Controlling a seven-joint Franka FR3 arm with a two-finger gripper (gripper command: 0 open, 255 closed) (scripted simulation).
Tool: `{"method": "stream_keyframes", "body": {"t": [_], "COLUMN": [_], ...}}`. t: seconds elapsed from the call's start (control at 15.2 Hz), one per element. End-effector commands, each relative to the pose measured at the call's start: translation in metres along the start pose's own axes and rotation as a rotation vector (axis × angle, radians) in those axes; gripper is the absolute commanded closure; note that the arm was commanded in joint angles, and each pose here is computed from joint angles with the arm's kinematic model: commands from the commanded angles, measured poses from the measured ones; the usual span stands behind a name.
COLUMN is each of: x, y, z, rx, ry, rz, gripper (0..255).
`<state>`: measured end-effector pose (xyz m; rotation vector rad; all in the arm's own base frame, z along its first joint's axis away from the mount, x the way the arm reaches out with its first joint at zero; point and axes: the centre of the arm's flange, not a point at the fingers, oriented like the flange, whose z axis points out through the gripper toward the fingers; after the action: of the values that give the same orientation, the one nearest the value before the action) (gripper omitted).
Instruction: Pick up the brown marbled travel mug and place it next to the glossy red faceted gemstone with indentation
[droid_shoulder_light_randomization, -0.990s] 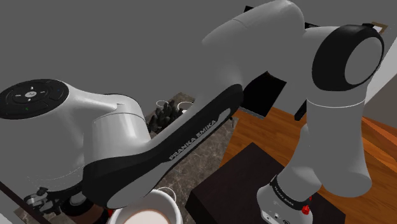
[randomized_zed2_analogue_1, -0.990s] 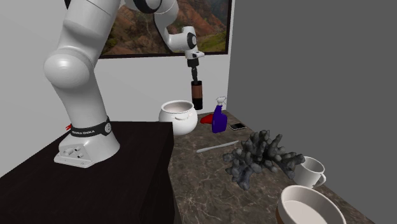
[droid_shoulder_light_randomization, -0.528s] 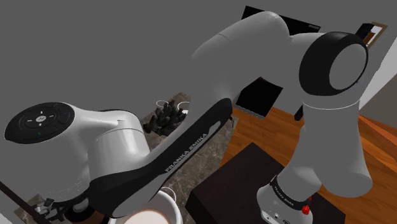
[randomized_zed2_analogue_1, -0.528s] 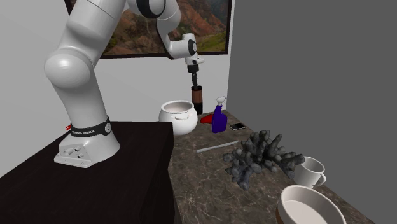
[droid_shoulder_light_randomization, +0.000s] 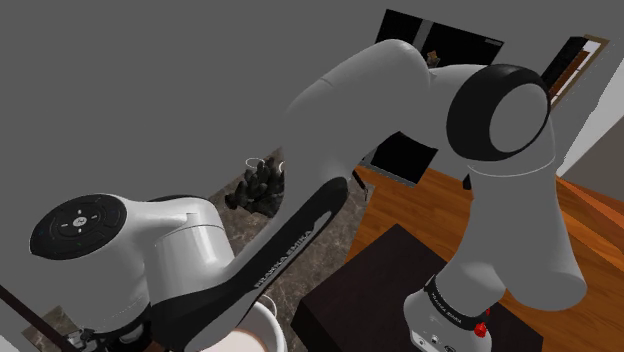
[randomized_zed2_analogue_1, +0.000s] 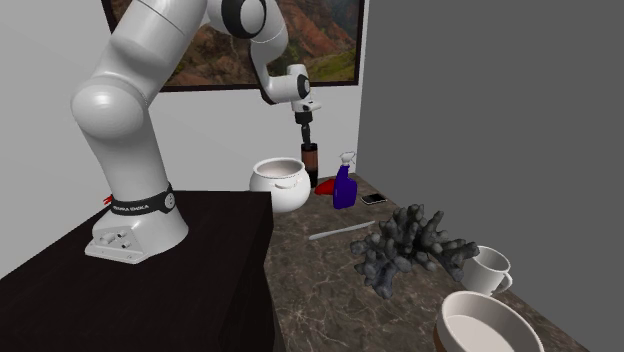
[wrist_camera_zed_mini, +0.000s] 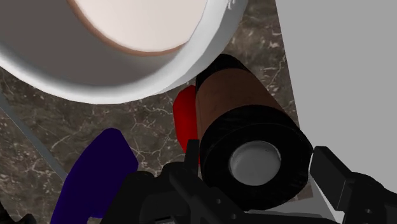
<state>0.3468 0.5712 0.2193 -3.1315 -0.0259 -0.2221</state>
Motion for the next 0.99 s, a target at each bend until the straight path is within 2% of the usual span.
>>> {"method": "stream_keyframes", "body": {"t": [0.0, 0.46, 0.53, 0.86, 0.92], "x": [-0.001, -0.001, -0.001, -0.001, -0.001], "y": [0.001, 0.001, 0.001, 0.001, 0.001], "z": [0.010, 0.010, 0.010, 0.010, -0.003], "rx": [0.000, 0.000, 0.000, 0.000, 0.000], "ry": [0.000, 0.000, 0.000, 0.000, 0.000], "rz": [0.000, 0.000, 0.000, 0.000, 0.000], "gripper": [255, 255, 0, 0, 0]}}
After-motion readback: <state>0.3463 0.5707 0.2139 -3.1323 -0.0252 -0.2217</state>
